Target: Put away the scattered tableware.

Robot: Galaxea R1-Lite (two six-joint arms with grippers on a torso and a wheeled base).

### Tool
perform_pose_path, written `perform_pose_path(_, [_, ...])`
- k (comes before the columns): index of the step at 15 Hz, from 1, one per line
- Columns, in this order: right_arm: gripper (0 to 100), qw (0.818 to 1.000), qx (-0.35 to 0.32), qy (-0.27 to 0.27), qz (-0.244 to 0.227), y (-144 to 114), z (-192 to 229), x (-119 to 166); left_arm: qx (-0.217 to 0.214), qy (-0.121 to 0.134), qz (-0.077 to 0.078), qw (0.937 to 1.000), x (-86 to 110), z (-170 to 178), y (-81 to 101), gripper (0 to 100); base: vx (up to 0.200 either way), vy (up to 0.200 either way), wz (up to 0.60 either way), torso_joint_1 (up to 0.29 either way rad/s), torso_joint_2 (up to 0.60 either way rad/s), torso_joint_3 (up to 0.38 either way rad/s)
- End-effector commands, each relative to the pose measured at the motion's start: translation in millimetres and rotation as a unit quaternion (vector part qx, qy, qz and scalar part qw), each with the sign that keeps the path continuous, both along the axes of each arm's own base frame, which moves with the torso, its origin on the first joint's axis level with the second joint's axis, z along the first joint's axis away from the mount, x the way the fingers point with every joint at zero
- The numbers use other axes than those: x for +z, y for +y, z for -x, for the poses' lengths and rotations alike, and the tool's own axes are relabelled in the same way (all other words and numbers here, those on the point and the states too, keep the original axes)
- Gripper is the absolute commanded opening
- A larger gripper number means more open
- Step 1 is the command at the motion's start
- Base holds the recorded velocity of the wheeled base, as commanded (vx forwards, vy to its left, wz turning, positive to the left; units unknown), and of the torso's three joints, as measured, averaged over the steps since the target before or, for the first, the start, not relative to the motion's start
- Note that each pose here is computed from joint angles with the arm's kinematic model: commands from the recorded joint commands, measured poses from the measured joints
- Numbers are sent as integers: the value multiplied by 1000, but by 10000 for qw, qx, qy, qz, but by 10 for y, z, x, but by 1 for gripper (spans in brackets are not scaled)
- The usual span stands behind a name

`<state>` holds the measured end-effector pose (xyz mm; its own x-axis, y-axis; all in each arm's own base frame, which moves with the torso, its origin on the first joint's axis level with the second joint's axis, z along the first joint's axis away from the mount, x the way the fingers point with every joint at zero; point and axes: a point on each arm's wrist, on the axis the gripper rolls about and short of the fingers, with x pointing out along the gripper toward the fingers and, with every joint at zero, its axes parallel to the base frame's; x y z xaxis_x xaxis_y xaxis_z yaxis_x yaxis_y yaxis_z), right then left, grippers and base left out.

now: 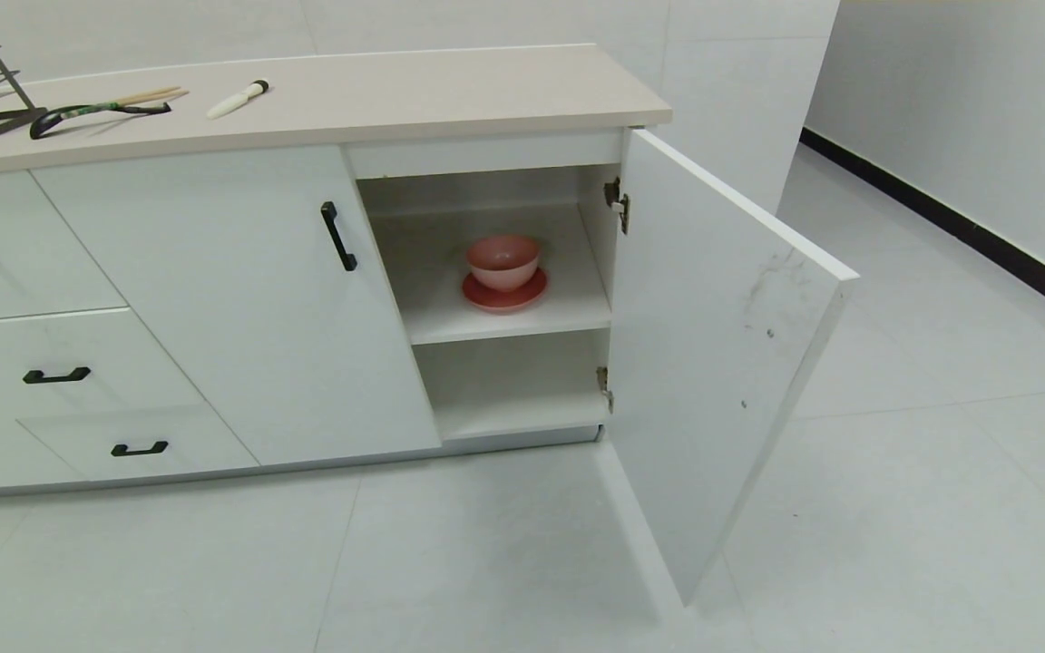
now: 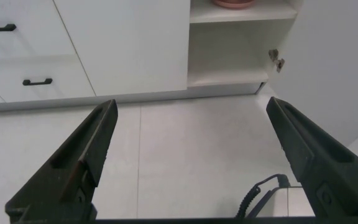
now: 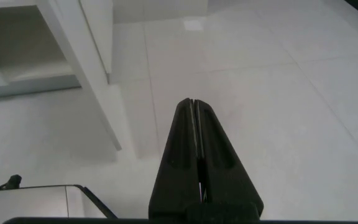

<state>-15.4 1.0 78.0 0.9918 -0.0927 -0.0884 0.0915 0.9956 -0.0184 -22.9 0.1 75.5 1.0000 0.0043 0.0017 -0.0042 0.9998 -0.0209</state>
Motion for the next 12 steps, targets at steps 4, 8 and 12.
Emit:
perform_pose_path(4, [0, 9897, 247, -1300, 546, 13, 12, 281, 2, 8, 3, 10000, 0, -1, 0, 100, 0, 0, 0, 0, 0, 0])
perform_pose_path(8, [0, 9841, 1455, -888, 495, 35, -388, 951, 2, 1, 26, 10000, 1, -1, 0, 100, 0, 0, 0, 0, 0, 0])
perform_pose_path(12, [0, 9689, 1884, -1397, 782, 64, -1081, 957, 2, 1, 18, 10000, 1, -1, 0, 100, 0, 0, 0, 0, 0, 0])
